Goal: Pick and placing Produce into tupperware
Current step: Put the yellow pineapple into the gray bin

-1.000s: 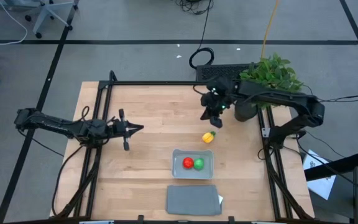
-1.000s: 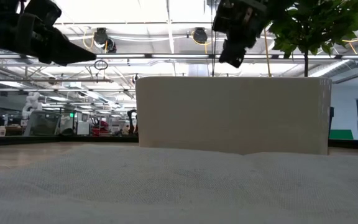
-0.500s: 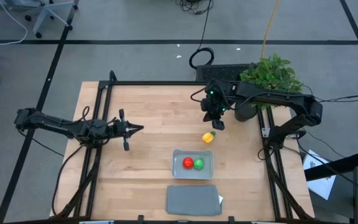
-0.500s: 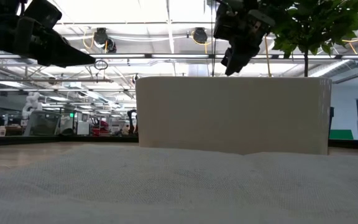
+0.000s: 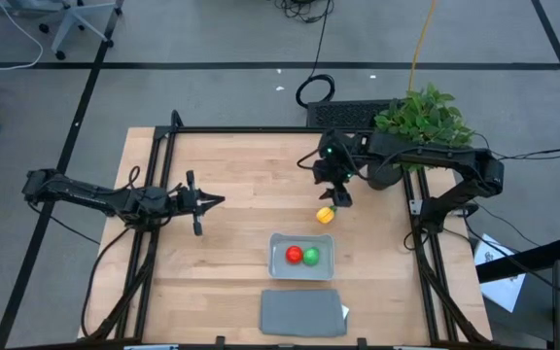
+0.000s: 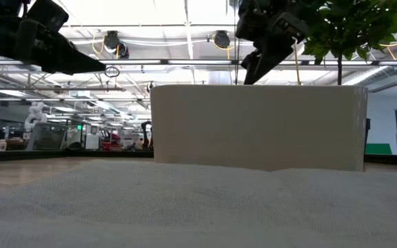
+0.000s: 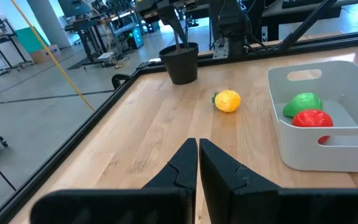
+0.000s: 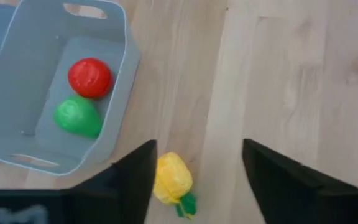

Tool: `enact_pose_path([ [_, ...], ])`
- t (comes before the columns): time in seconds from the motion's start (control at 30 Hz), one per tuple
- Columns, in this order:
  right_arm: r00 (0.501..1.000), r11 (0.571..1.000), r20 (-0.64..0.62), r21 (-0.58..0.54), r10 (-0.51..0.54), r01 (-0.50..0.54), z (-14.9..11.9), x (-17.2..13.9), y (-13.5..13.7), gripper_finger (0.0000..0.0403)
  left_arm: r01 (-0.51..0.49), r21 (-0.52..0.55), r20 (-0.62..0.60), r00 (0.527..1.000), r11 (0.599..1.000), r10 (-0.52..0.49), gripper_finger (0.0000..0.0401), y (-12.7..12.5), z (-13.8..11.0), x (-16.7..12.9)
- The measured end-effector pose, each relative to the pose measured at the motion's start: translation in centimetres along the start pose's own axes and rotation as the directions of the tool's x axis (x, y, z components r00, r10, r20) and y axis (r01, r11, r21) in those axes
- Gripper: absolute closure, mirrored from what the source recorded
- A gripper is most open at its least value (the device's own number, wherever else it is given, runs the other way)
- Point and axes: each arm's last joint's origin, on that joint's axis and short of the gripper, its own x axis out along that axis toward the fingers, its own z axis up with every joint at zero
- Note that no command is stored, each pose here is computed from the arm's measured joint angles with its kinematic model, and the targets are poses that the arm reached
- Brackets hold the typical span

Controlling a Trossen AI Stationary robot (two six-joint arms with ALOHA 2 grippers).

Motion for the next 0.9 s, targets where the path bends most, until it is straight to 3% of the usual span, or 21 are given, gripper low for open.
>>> enact_pose_path([
  [0.17, 0.999, 0.998, -0.044, 0.065, -0.003, 0.006, -0.4, 0.0, 0.1, 0.0126, 0.0, 0.001, -0.003, 1.0, 1.0, 0.0, 0.038, 0.0, 0.0, 0.0],
  [0.37, 0.998, 0.998, -0.057, 0.066, -0.017, 0.021, -0.3, 0.1, 0.3, 0.0129, 0.001, 0.0, -0.006, 1.0, 1.0, -0.001, 0.038, 0.0, -0.1, 0.0],
  [0.57, 0.996, 0.995, -0.077, -0.093, -0.036, 0.029, -0.2, 0.4, 1.0, 0.0136, 0.002, -0.001, -0.015, 1.0, 1.0, -0.002, 0.038, 0.0, -0.2, 0.0],
  [0.77, 0.99, 0.937, -0.118, -0.347, -0.075, 0.03, -0.3, 0.9, 1.6, 0.0129, 0.02, 0.002, -0.033, 0.999, 1.0, -0.02, 0.038, -0.1, -0.4, 0.0],
  [0.9, 0.988, 0.914, -0.14, -0.407, -0.066, 0.003, -1.2, 2.0, 1.8, 0.0129, 0.021, 0.002, -0.033, 0.999, 1.0, -0.02, 0.038, -0.1, -0.4, 0.0],
])
